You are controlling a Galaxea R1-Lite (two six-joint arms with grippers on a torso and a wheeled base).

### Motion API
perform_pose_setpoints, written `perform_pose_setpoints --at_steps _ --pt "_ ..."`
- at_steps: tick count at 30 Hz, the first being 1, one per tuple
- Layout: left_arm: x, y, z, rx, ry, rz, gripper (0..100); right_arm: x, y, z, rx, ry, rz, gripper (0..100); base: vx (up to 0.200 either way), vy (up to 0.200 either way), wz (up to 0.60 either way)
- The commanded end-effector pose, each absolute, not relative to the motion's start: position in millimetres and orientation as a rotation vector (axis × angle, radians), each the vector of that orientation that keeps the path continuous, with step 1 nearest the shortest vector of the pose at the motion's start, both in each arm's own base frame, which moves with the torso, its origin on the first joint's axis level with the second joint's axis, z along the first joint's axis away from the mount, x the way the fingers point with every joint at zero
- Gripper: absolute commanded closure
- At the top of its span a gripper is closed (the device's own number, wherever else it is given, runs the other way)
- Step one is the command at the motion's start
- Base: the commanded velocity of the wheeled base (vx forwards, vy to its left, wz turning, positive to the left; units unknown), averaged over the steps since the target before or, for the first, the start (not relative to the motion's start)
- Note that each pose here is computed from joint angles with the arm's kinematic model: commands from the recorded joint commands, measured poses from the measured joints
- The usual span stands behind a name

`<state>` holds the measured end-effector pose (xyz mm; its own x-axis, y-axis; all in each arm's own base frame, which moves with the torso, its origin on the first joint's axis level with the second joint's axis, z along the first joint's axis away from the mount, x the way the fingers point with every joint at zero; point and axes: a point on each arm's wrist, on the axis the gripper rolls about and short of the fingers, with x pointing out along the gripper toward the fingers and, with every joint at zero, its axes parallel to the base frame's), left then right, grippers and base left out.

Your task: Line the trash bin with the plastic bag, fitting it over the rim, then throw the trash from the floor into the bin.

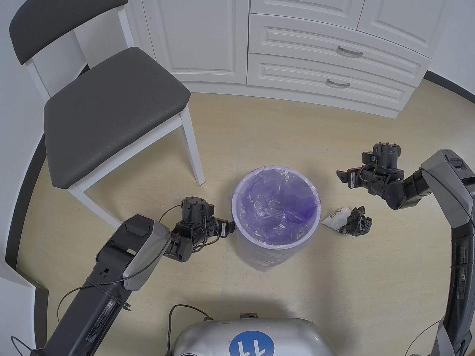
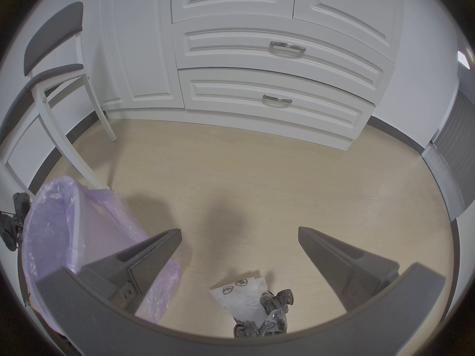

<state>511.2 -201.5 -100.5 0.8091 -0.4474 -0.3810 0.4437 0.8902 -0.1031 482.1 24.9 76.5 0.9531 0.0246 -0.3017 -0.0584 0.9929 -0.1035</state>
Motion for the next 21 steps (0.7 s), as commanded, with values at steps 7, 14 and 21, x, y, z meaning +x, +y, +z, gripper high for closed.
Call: perform_pose_setpoints --at_steps 7,14,21 --pt "531.2 -151.4 -73.5 0.169 0.309 -0.407 0 479.9 24.5 76.6 -0.119 0.306 0.042 0 0.0 0.0 0.0" --pt "522.4 -118.7 -22.9 0.251 0.241 -0.727 0 476.1 24.6 71.2 -0.137 0.327 0.06 0 0.0 0.0 0.0" --pt "512.5 -129.8 7.8 0.308 0.258 -0.891 0 471.1 24.2 65.7 -0.17 0.347 0.094 0 0.0 0.0 0.0"
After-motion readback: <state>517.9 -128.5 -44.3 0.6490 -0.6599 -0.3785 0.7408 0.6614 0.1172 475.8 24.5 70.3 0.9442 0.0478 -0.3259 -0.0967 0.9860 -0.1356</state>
